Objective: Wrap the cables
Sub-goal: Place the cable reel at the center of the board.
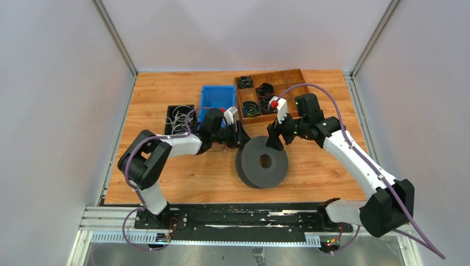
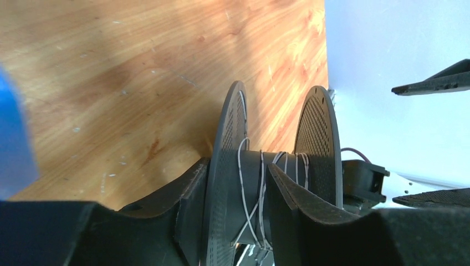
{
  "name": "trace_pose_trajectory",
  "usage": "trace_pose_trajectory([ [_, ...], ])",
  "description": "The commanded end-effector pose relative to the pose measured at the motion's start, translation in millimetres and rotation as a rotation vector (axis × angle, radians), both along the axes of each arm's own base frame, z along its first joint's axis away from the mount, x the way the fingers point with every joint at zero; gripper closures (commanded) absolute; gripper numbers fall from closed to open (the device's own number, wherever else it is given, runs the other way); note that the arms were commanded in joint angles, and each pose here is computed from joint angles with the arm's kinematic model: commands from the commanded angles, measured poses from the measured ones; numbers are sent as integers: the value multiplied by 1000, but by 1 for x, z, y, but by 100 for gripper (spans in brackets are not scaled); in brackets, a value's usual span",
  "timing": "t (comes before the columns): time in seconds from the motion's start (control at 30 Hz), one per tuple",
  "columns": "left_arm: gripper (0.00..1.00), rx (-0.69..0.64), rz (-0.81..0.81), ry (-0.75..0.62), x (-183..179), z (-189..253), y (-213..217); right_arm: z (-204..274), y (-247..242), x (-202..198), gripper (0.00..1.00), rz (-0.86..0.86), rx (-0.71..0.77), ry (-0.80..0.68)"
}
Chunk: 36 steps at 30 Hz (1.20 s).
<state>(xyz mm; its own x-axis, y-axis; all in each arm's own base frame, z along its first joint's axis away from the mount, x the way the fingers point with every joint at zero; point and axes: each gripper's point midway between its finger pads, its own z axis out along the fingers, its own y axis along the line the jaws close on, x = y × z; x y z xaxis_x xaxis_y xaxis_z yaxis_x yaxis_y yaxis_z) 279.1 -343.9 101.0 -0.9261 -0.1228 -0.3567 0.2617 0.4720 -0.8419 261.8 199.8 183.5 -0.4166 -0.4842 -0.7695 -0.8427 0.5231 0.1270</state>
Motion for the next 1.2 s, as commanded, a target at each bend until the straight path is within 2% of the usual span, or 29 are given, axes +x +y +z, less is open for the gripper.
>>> trace_pose_trajectory([
  [0.0, 54, 34, -10, -29, 6, -12, 12, -8, -2, -2, 29, 2, 0, 44],
  [0.73, 54, 163, -27, -78, 11, -33, 46, -19, 1, -2, 30, 22, -4, 86],
  [1.0, 54, 230, -38, -223, 15, -11, 60, -25, -8, -3, 30, 15, -56, 62],
  [1.17, 53, 243, -139, -341, 5, 1, 65, -33, -13, -15, 29, 82, -87, 60],
])
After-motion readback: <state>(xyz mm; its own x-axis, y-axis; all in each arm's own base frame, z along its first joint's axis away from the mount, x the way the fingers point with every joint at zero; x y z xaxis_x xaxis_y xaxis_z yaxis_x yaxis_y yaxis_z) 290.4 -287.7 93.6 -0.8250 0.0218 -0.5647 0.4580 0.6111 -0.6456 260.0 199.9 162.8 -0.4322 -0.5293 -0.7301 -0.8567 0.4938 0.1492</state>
